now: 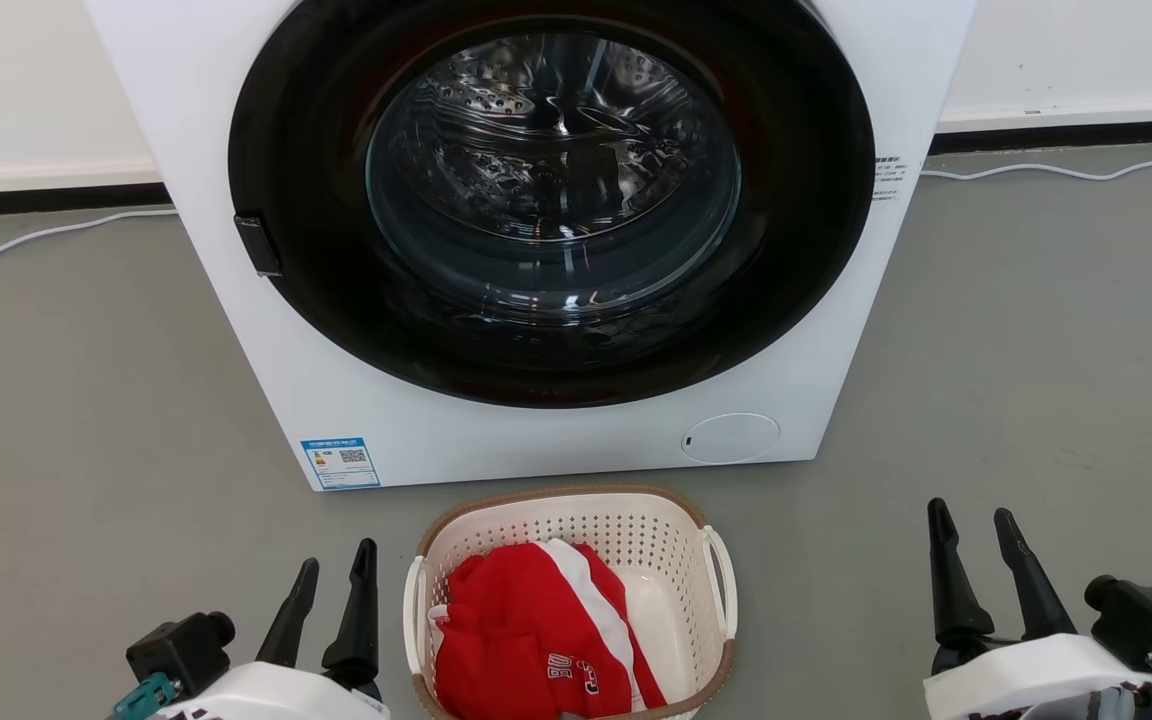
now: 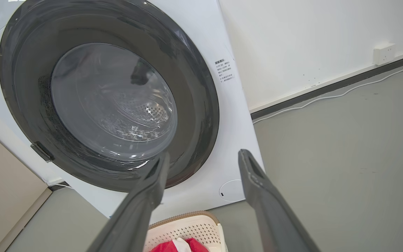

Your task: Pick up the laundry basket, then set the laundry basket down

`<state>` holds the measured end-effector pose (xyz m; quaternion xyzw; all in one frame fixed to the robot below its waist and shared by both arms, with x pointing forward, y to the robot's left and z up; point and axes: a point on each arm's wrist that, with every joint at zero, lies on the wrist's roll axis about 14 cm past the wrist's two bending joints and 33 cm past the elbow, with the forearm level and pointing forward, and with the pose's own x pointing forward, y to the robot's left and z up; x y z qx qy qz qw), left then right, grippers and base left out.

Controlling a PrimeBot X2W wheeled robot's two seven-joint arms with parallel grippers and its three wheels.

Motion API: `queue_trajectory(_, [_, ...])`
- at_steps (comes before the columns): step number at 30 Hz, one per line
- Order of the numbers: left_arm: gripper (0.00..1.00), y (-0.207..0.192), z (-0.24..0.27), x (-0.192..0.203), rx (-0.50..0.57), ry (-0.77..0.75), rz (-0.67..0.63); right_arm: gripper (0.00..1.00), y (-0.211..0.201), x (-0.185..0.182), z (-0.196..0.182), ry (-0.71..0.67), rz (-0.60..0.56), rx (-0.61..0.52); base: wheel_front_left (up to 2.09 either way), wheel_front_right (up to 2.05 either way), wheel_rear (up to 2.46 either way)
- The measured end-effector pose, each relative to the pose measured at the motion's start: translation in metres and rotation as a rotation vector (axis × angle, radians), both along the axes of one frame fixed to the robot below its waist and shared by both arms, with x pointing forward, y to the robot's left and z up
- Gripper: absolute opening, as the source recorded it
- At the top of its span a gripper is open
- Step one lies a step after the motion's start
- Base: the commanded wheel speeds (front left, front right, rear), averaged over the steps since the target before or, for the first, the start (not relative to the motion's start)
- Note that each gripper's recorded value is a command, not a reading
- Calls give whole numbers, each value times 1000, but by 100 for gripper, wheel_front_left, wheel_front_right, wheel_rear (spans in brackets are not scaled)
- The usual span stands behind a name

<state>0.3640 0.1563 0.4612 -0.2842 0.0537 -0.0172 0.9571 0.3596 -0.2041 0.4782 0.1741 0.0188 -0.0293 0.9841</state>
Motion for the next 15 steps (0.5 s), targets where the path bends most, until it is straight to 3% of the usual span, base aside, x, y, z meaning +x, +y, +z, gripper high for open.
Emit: queue_trajectory(15, [100, -9, 5, 1, 151, -45, -50, 100, 3, 0, 4, -20, 34, -184, 0, 0, 0])
